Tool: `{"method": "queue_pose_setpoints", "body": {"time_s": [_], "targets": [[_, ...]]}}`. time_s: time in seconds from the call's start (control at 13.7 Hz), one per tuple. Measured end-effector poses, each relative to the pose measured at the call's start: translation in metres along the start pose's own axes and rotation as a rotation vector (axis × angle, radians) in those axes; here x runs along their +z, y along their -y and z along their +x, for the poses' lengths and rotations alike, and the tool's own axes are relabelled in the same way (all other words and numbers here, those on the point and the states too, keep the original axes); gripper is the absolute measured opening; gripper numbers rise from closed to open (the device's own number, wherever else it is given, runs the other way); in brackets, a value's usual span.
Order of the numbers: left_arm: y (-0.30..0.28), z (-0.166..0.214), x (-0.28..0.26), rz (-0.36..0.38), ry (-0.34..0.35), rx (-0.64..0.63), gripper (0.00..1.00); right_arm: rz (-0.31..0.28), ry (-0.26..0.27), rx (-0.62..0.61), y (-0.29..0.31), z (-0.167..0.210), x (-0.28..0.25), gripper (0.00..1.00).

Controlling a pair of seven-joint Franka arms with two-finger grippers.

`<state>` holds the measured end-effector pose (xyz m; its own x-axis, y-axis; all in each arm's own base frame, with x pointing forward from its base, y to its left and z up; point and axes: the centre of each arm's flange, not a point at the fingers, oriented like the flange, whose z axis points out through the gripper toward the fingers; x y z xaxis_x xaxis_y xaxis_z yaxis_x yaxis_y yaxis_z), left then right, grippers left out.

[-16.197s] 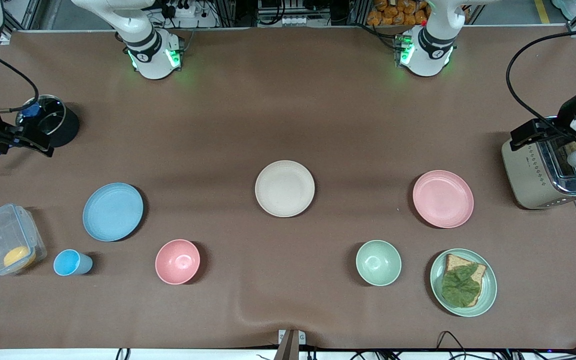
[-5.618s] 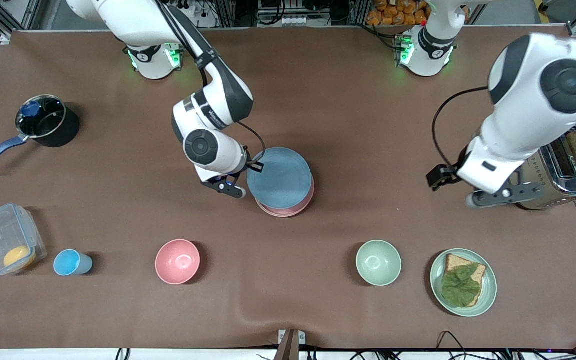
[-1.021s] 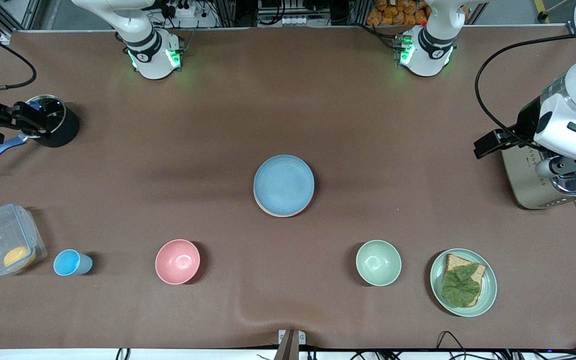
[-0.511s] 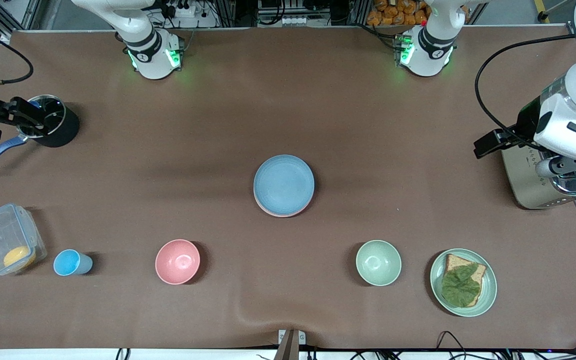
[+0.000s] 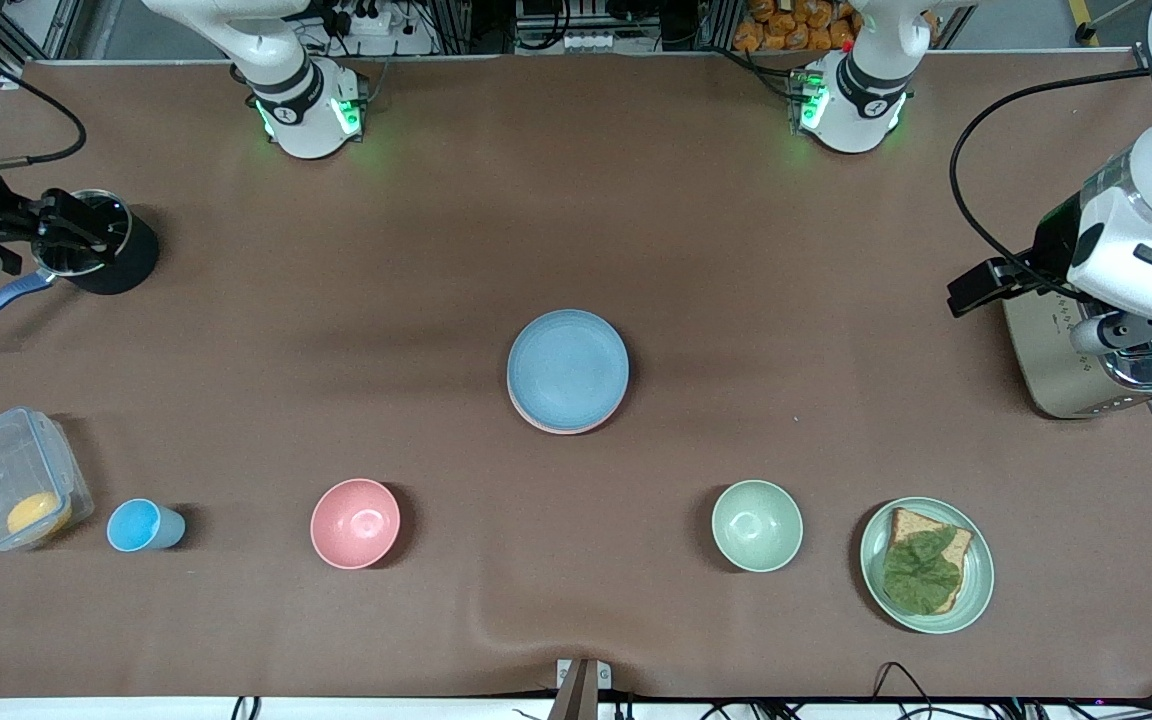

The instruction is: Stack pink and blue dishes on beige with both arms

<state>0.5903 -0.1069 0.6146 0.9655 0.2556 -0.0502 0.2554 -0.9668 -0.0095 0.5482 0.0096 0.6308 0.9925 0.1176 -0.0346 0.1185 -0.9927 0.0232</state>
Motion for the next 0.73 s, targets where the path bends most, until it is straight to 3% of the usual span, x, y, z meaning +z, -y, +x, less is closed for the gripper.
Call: {"method": "queue_pose_setpoints", "body": {"time_s": [0.73], "targets": [[0.001, 0.000, 0.000, 0.000, 0.000, 0.016, 1.00, -0.002, -0.011, -0.047, 0.029, -0.003, -0.008, 1.00]]}}
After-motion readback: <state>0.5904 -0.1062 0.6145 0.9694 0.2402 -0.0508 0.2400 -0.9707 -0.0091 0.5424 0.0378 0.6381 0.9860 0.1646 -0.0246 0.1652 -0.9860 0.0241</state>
